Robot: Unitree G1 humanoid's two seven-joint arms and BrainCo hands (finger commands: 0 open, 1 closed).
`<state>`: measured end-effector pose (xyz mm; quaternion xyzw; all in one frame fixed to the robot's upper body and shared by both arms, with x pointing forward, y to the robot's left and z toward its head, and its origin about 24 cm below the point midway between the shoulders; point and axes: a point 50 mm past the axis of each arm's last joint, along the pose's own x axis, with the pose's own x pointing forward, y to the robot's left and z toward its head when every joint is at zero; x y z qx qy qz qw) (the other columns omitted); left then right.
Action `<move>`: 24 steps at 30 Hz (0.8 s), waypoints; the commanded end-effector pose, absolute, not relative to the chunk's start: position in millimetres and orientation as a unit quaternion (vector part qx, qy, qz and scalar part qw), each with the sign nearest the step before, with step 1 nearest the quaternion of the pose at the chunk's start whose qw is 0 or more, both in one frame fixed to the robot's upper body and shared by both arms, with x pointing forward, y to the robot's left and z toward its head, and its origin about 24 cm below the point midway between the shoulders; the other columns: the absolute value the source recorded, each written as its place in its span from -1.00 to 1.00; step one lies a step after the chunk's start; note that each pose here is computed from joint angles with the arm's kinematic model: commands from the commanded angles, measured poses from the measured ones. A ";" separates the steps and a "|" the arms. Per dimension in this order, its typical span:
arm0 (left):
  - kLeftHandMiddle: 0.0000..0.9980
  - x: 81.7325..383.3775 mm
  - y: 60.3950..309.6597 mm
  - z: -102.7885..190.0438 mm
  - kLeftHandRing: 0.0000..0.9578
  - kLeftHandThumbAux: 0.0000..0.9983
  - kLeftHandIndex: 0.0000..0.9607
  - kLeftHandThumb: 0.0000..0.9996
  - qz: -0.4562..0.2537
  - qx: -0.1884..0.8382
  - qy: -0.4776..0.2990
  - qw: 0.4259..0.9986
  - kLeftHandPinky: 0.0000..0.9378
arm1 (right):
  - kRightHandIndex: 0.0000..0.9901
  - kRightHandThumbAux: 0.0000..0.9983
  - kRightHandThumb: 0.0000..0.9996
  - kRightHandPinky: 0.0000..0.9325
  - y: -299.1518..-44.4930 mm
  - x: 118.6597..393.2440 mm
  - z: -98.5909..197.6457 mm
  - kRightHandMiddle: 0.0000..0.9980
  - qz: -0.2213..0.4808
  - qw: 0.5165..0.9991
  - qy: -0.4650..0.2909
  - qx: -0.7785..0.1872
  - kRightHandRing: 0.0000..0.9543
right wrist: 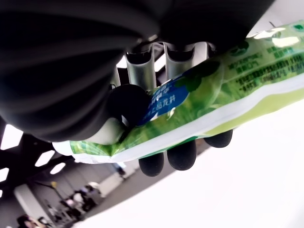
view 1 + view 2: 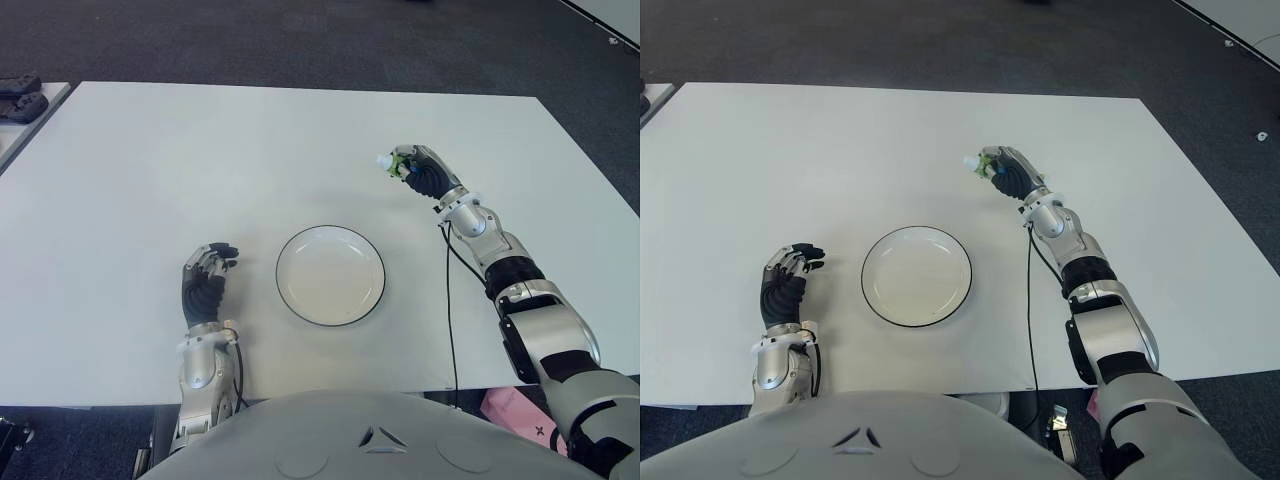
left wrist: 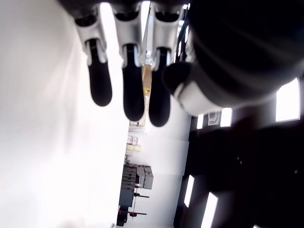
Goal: Put the toothpaste on the table into the plate.
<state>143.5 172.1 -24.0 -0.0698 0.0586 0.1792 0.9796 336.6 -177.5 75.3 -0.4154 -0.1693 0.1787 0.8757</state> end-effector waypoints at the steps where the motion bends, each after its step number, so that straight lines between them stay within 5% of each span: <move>1: -0.08 143.4 161.9 -36.2 -0.11 0.45 -0.12 0.41 0.181 -0.089 0.099 0.975 -0.16 | -0.16 0.34 0.71 0.67 -165.4 324.4 84.0 0.16 0.200 0.870 -0.202 -0.403 0.65; 24: -0.07 148.5 163.4 -39.8 -0.13 0.45 -0.12 0.43 0.189 -0.094 0.099 0.972 -0.14 | -0.16 0.34 0.71 0.81 -105.9 277.4 111.1 0.19 0.349 0.803 -0.312 -0.369 0.77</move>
